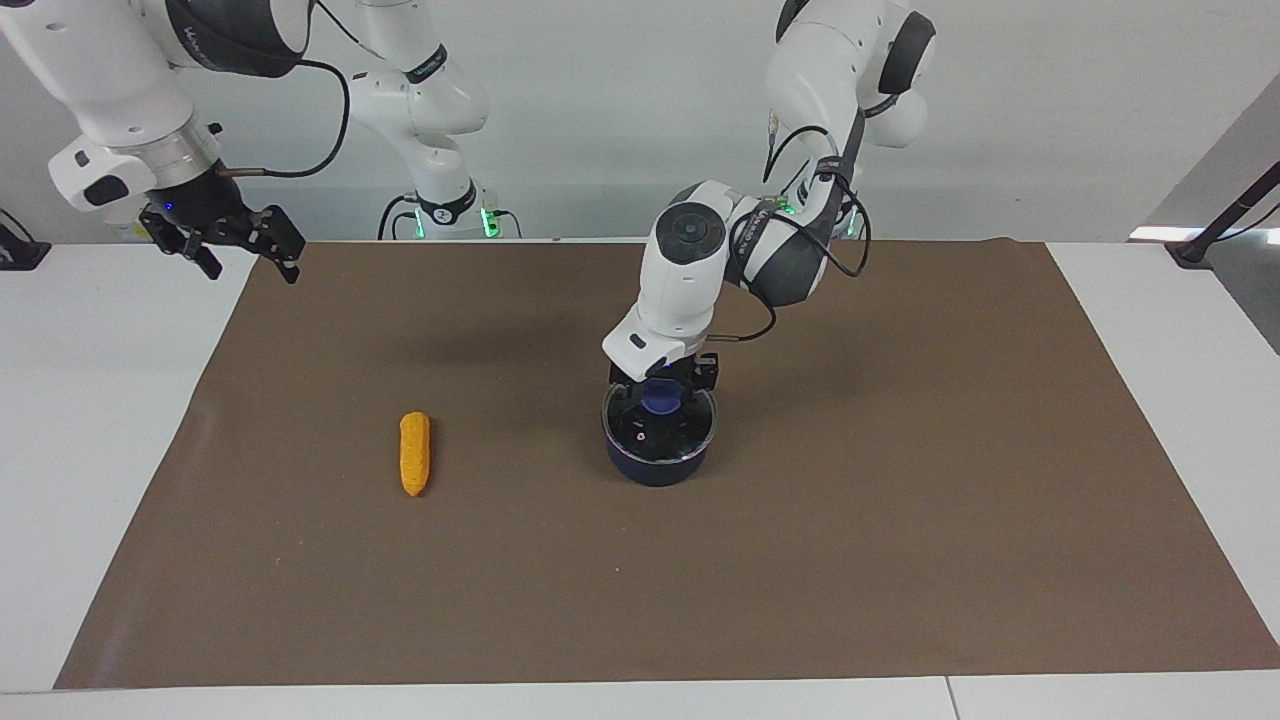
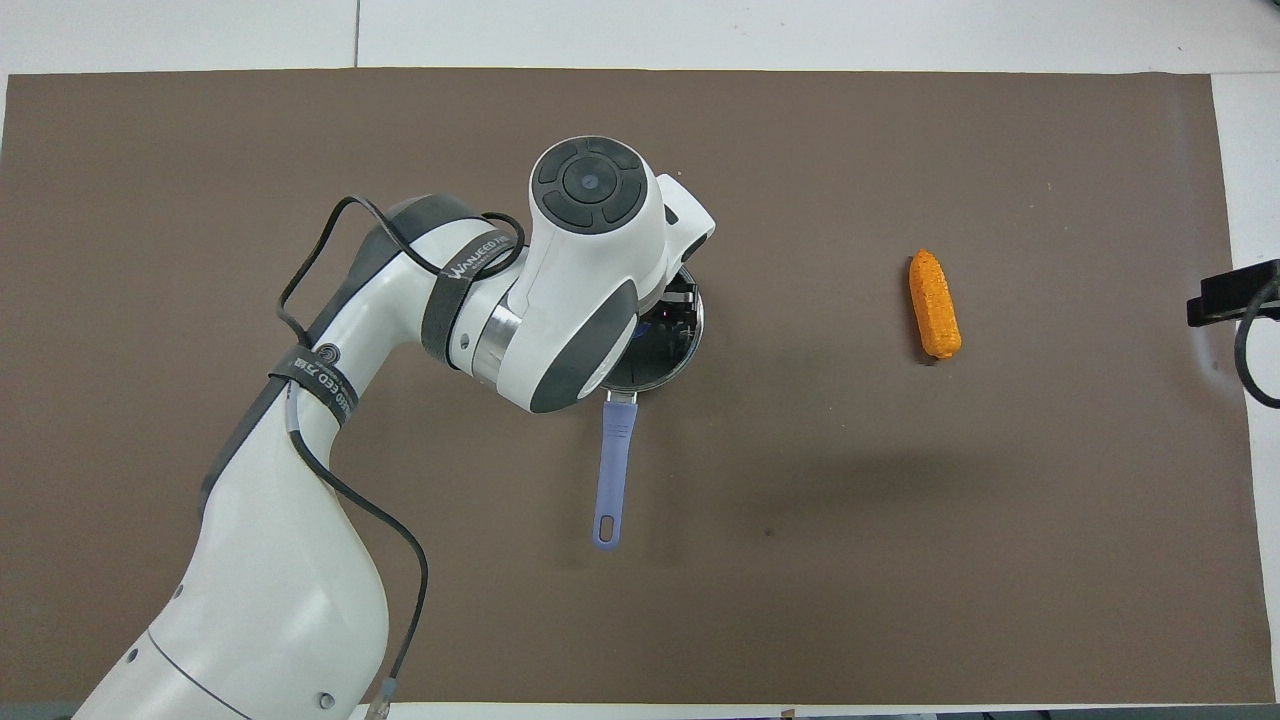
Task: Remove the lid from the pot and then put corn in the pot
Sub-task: 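Grasp the lid knob with the left gripper while the right gripper reaches the corn, then lift the lid aside with the left gripper while the right gripper carries corn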
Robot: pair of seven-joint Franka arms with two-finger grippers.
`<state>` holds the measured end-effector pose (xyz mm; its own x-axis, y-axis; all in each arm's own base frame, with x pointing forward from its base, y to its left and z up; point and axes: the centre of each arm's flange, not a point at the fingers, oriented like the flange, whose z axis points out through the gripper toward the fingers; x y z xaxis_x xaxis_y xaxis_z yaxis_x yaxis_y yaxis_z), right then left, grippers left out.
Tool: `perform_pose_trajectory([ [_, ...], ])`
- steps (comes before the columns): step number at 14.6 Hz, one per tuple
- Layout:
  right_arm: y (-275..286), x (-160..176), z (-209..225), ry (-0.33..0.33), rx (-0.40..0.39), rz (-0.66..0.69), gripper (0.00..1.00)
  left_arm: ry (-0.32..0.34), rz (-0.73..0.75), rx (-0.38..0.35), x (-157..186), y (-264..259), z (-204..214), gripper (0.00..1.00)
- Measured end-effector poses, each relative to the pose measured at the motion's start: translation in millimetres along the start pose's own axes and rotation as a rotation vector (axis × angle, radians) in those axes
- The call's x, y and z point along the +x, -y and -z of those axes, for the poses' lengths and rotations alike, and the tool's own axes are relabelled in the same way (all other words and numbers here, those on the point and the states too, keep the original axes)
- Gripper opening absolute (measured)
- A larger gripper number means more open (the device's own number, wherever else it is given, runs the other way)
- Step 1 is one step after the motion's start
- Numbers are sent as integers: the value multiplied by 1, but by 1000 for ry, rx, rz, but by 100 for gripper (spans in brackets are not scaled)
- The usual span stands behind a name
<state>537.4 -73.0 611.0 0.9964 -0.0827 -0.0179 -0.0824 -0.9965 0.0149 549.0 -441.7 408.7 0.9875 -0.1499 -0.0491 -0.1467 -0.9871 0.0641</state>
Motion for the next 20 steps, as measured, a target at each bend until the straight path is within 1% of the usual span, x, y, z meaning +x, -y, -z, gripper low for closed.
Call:
perform_pose_trajectory([
  [1,0,0,0,0,0,0,100,0,0,0,0,0,0,84],
  [2,0,0,0,0,0,0,100,0,0,0,0,0,0,79],
  [3,0,0,0,1,0,0,100,-1,0,2,0,1,0,68],
  [4,1,0,0,3,0,2,100,-2,1,3,1,1,0,60],
  [7,22,1,-2,0,23,35,100,-2,1,3,1,1,0,60],
  [9,41,4,-9,-23,35,67,100,-2,1,3,1,1,0,60],
  [13,72,14,-48,-54,44,114,100,1,6,7,2,5,2,60],
  [15,85,23,-77,-62,44,115,100,-18,9,-1,3,6,17,60],
  [17,88,37,-109,-79,43,111,100,-42,12,-12,1,9,42,60],
  [20,93,53,-156,-104,42,113,100,-56,41,-19,-2,32,82,60],
])
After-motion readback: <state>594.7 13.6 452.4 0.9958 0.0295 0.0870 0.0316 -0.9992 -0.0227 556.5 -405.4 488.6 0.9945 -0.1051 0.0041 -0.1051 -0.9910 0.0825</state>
